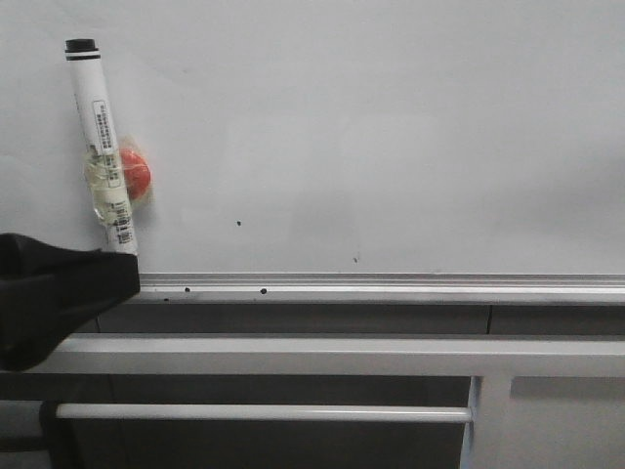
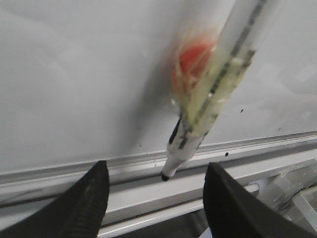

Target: Write number 1 on whiteboard

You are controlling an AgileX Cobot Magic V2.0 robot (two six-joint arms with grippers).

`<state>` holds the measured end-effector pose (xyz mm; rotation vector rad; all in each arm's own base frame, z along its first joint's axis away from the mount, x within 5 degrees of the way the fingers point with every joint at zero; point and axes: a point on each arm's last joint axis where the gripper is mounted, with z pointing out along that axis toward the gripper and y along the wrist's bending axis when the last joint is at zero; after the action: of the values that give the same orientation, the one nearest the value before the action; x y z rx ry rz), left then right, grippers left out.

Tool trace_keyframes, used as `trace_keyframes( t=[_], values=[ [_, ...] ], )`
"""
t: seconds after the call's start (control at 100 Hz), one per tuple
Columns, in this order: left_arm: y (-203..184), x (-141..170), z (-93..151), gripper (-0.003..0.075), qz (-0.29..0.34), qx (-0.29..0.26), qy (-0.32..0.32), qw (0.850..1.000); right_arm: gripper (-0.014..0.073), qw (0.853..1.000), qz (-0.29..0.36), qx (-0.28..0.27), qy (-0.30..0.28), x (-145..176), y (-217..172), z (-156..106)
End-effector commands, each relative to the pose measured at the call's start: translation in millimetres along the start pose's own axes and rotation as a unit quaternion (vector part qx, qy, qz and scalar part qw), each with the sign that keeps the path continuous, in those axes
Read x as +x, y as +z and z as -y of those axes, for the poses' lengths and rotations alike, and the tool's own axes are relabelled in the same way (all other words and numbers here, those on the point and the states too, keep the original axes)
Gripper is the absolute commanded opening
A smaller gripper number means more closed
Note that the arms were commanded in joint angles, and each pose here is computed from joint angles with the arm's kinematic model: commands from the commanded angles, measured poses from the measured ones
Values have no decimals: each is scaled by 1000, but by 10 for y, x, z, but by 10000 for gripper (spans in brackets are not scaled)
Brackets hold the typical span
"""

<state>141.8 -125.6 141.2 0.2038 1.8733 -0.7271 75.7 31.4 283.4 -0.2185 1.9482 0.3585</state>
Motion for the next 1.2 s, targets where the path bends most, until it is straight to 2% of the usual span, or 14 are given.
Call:
trace_keyframes(
  t=[0.0, 0.85, 0.9, 0.97, 1.04, 1.11, 1.19],
  values=[
    [12, -201, 105, 381, 113, 51, -15, 992, 98, 999, 46, 9, 1, -166, -24, 7],
    [162, -337, 214, 375, 143, 72, -27, 987, 98, 999, 45, 11, -3, -164, -24, 10],
    [163, -337, 212, 353, 144, 72, -28, 987, 98, 999, 45, 11, -3, -164, -24, 10],
    [163, -340, 204, 283, 145, 67, -30, 987, 98, 999, 45, 12, -4, -164, -24, 11],
    [161, -343, 207, 154, 146, 69, -30, 986, 98, 999, 45, 12, -4, -164, -24, 11],
    [160, -337, 224, -18, 142, 77, -27, 986, 98, 999, 45, 12, -4, -164, -24, 11],
    [160, -331, 238, -20, 139, 85, -24, 986, 98, 999, 45, 12, -4, -164, -24, 11]
  ],
)
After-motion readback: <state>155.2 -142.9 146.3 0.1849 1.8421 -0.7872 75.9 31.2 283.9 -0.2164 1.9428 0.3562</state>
